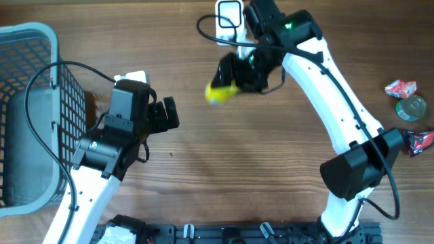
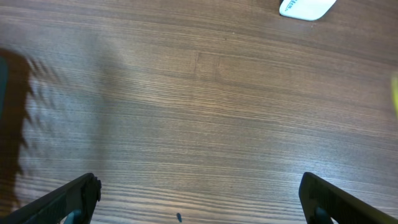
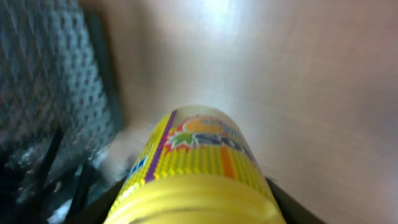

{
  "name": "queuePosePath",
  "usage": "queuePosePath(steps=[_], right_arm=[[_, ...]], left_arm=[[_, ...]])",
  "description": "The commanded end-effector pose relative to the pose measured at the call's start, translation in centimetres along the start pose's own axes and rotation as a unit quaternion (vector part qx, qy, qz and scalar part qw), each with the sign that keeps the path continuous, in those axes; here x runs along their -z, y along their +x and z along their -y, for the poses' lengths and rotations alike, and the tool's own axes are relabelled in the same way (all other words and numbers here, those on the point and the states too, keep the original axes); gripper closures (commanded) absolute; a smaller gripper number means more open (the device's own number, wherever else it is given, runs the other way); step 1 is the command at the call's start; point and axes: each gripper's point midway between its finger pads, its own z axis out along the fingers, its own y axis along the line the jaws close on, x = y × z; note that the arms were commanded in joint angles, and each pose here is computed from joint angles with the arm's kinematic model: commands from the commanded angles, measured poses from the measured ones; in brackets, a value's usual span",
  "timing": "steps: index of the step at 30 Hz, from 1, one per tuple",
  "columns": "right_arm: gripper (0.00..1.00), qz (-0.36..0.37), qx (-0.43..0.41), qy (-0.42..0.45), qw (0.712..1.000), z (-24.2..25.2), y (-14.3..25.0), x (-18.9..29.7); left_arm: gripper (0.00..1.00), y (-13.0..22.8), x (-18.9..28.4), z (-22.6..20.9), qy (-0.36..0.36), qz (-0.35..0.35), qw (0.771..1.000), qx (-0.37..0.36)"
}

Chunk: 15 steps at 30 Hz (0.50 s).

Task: Scan the item barcode
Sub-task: 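Lift the Mentos bottle and hold it up at the white scanner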

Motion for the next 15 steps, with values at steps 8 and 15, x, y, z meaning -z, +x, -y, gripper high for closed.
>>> queuePosePath(steps=[8, 15], right_arm=[[0.55, 0.339, 0.167, 0.095, 0.921, 0.5, -17.3, 1.0], [0.54, 0.336, 0.156, 0.119, 0.921, 5.3, -20.6, -6.8]], left_arm=[[0.0, -0.9, 0.2, -0.1, -0.009, 0.018, 1.0, 0.002], [0.0, -1.1, 0.3, -1.3, -0.041, 0.026, 0.999, 0.001]])
